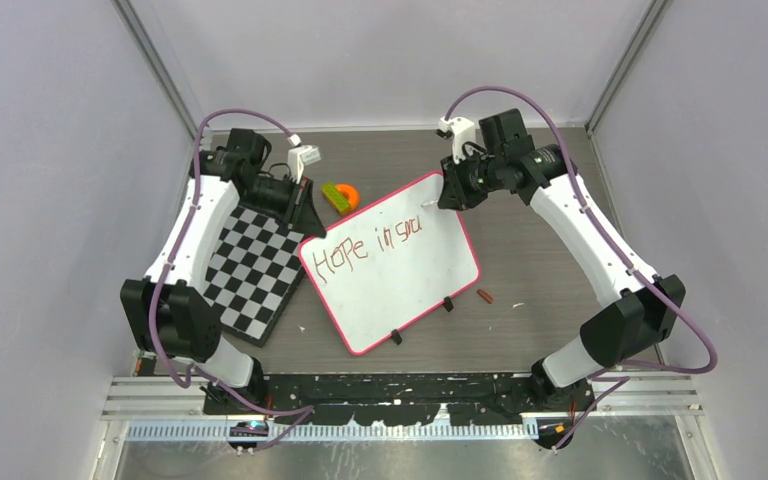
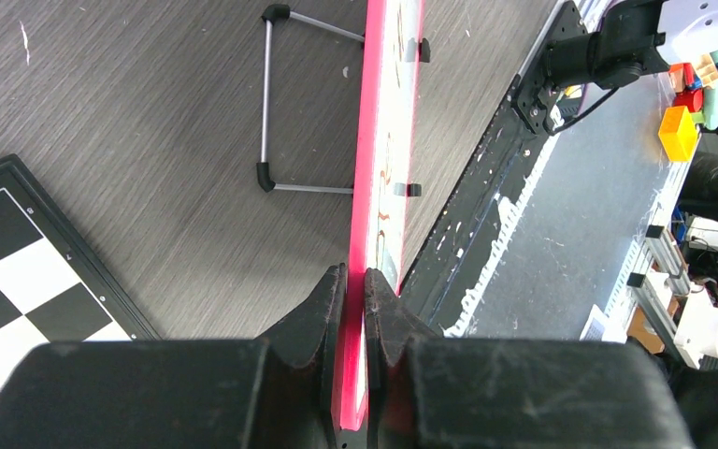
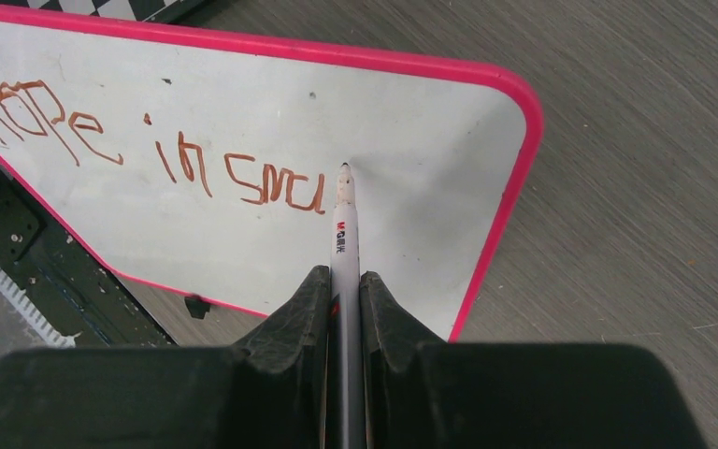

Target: Write a sentence on the whiteboard

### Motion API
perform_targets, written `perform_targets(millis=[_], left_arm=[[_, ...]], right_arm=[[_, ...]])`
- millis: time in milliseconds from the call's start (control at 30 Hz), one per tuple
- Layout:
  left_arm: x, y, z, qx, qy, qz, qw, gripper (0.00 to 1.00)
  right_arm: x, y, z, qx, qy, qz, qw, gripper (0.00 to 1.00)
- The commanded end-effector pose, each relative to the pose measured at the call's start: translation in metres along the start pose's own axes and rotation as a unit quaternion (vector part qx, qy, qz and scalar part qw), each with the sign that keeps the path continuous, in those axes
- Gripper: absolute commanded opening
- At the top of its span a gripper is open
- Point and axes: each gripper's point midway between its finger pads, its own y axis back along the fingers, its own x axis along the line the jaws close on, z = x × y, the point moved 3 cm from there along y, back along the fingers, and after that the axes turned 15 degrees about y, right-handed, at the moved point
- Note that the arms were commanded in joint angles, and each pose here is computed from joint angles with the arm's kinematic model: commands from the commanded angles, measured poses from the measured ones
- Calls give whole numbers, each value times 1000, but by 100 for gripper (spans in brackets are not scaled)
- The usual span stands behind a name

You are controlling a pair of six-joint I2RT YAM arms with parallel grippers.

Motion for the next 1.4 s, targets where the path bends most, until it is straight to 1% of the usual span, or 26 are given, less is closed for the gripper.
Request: perform_targets(millis=[0,133,300,533,700,867,1100,1367], left_arm=[[-2,-1,-1,-5,-25,4,1000,0],[-2,-1,-3,-4,-25,5,1000,0],[-1,-2,-3,-4,-24,4,1000,0],[-1,-3,-2,-3,-25,3,1000,0],[-2,-4,-2,-2,-26,3,1000,0],[-2,-3,-3,-2,-28,6,1000,0],[-2,-3,-3,-2,-29,7,1000,0],[-2,-3,-2,-1,-30,8,1000,0]], right_arm=[[-11,0,19,-27,11,-17,999,0],[-8,-4,11,-19,3,-8,1000,0],[0,-9,-8,-3,-7,2,1000,0],[8,-1,-23,4,-7,0,1000,0],[0,9,-14,2,8,-19,1000,0],[-9,16,5,-17,18,-32,999,0],[-16,8,16,-23,17,-30,999,0],[-16,-3,10,-13,11,-17,1000,0]])
